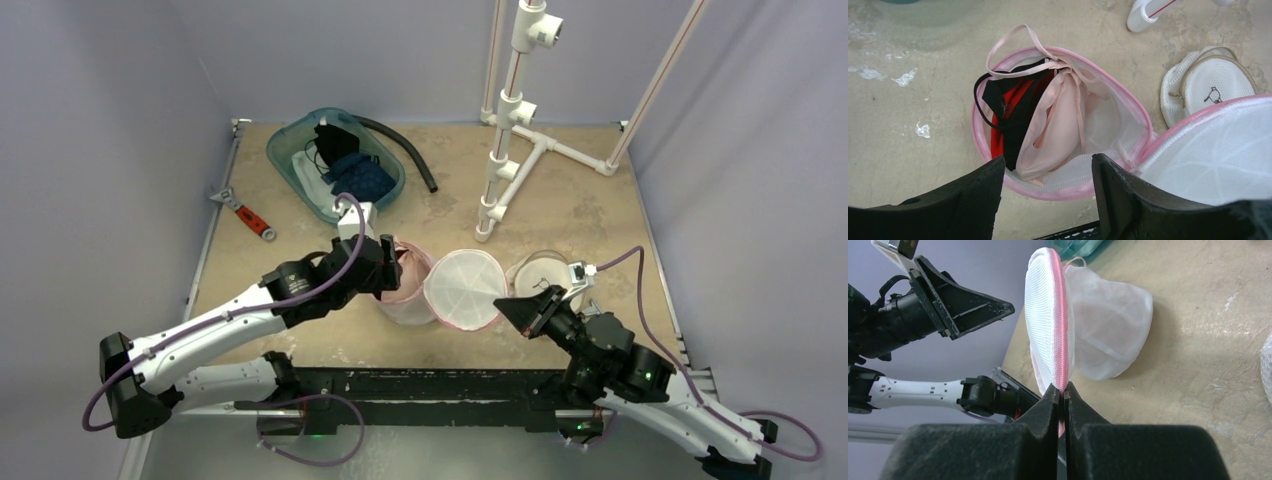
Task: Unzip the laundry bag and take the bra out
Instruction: Pick up the bra from the laundry bag.
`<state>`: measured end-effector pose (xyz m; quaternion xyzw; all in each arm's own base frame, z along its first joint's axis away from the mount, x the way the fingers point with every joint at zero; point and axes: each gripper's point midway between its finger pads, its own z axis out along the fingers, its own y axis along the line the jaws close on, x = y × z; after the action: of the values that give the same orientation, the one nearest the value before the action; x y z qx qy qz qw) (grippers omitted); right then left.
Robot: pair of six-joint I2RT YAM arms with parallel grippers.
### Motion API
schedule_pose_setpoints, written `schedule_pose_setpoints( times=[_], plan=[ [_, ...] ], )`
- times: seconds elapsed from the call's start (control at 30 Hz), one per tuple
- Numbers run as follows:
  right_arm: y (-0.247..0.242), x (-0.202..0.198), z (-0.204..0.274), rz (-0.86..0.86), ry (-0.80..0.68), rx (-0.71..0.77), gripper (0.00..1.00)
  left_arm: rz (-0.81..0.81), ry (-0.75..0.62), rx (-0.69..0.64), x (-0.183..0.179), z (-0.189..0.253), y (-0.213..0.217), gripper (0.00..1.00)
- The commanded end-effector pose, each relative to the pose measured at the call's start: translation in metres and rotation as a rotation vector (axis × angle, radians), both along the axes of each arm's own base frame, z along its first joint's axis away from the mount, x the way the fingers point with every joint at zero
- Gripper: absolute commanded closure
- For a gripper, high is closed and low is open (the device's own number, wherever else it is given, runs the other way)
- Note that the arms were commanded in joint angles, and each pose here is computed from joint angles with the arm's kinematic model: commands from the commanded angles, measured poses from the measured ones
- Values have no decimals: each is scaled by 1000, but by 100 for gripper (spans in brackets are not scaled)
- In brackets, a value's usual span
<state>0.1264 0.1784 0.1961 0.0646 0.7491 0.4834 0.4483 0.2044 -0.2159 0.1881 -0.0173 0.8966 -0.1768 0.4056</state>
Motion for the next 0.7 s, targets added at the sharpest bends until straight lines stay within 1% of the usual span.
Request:
schedule_pose_setpoints(
  times=[0.0, 0.13, 0.2, 0.3, 0.4, 0.57, 0.67],
  plan=[
    [-1, 0, 20, -4, -25, 45, 96, 12, -97, 46, 11, 15, 11, 37],
    [-1, 0, 20, -6, -25, 48, 97, -21, -133, 51, 11, 19, 13, 36],
    [-2, 0, 21, -8, -27, 50, 97, -57, -120, 79, 9, 17, 10, 32],
    [-1, 0, 19, -5, -26, 45, 97, -99, -88, 104, 7, 7, 3, 32],
    [0, 0, 20, -2, -27, 39, 97, -130, -70, 100, 7, -2, -6, 33],
    [0, 0, 20, 1, -31, 43, 97, -130, -52, 134, 11, -15, -10, 35],
    [0, 0, 21, 2, -35, 45, 97, -137, -38, 156, 13, -24, -14, 38]
  ],
)
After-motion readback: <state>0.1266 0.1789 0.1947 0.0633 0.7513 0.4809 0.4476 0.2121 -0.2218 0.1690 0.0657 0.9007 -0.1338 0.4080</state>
